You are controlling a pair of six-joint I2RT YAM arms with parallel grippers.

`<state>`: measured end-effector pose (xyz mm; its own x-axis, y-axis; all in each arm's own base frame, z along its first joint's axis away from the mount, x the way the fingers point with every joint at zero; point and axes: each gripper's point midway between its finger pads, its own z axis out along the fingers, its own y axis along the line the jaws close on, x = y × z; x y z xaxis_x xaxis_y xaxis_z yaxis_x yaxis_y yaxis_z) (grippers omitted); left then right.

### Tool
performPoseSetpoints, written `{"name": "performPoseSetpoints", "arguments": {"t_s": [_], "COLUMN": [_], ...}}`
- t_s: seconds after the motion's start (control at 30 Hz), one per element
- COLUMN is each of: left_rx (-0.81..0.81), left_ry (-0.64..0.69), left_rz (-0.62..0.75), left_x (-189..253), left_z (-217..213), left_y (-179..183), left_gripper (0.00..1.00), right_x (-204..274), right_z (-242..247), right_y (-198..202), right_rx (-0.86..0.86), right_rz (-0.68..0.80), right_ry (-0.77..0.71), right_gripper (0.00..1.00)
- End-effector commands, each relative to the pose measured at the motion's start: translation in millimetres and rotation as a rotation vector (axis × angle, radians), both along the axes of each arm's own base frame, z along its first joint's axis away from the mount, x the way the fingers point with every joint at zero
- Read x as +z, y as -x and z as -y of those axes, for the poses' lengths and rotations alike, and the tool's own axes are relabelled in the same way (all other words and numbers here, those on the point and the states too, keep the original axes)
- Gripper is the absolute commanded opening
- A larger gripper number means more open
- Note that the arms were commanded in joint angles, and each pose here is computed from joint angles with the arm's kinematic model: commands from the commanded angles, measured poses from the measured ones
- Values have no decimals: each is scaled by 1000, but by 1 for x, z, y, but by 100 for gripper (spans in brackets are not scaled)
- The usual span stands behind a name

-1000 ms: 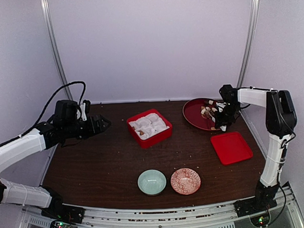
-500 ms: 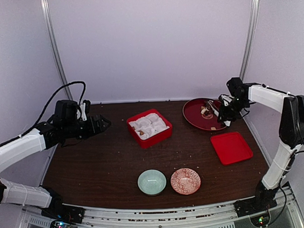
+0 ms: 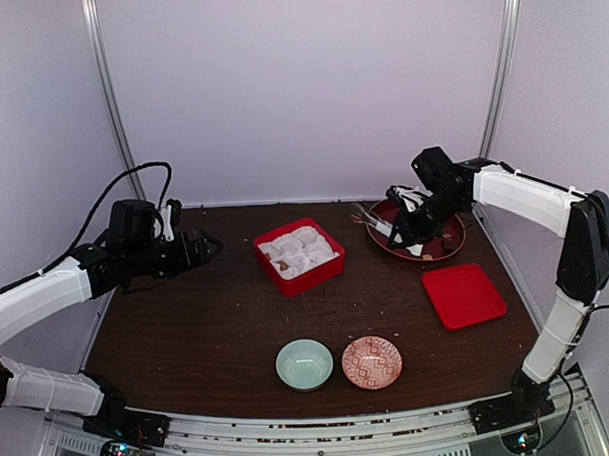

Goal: Pack the chocolate

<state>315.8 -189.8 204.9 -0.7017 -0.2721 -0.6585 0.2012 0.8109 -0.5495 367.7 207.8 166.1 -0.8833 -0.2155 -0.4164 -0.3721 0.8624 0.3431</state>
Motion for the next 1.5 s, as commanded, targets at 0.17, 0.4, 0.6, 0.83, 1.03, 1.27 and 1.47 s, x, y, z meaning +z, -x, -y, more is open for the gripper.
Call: {"name": "performPoseSetpoints", "arguments": {"t_s": [0.17, 0.4, 0.6, 0.83, 1.03, 1.27, 1.47], "left_rx": [4, 7, 5, 1, 2, 2, 5], "left_ry": [15, 13, 13, 17, 20, 19, 19], "left_rz": [55, 54, 51, 51, 53, 53, 52], "left_x": [11, 11, 10, 10, 10, 9, 8], "left_z": [-3, -4, -3, -2, -2, -2, -3], "left_y": [-2, -2, -2, -2, -2, -2, -1], "left_gripper": [91, 91, 91, 91, 91, 91, 91], "right_x": [-9, -17, -28, -36, -43, -49, -53], "right_z": [-86, -124, -140, -144, -144, -144, -142], "right_y": [14, 30, 46, 56, 61, 63, 68], "right_rx": [182, 275, 318, 331, 334, 336, 342], "right_rz": [-40, -81, -118, -142, -158, -171, -183], "right_ry": [-51, -59, -62, -62, -54, -46, -39], "right_gripper": [18, 18, 18, 19, 19, 21, 21]}}
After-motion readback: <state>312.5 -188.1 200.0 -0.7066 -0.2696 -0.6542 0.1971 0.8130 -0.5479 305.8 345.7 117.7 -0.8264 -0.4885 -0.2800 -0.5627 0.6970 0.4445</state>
